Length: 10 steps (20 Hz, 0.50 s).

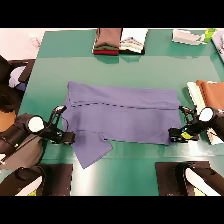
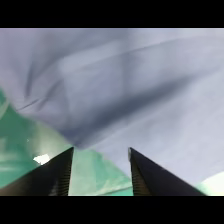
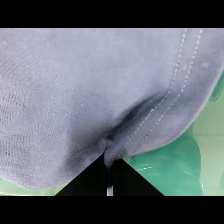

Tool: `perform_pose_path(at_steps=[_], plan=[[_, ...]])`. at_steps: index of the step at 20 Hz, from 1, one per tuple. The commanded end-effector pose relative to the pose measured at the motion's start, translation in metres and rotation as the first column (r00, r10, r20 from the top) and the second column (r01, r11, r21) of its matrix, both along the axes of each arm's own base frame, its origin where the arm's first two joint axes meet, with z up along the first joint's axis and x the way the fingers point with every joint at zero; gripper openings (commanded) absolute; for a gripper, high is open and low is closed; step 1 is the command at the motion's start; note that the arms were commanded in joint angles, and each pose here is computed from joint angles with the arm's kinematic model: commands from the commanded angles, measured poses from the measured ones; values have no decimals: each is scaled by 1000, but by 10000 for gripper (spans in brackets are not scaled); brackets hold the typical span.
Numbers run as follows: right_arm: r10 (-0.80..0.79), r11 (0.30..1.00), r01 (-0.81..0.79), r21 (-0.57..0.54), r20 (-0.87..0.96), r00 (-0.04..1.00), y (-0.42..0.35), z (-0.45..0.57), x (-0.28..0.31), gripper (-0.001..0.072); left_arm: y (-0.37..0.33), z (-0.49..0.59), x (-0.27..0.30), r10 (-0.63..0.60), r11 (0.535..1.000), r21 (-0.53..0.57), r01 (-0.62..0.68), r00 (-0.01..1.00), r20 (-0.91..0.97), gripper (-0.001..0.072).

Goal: Fold the shirts.

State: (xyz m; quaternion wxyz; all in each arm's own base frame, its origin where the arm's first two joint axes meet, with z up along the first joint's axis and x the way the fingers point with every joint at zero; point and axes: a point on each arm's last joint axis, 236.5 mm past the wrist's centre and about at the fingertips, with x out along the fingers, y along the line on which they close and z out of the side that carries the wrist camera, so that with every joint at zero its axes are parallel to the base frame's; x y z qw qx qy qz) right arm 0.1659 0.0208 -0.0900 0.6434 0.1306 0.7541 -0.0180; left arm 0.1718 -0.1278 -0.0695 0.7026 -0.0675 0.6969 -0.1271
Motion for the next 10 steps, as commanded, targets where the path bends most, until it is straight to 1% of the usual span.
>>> perform_pose_path(at_steps=[1,6,10], plan=[[4,1000,-4,1,-14,1000,0,0,-3,19,-6,-8,-4,10,1000,-1,-10,1000,5,428],[4,1000,-4,2,-15,1000,1,0,-4,19,-4,-9,7,16,1000,11,-16,999,49,428],[4,1000,-4,3,-16,1000,1,0,-4,19,-2,-20,5,16,999,32,-17,1000,13,426]])
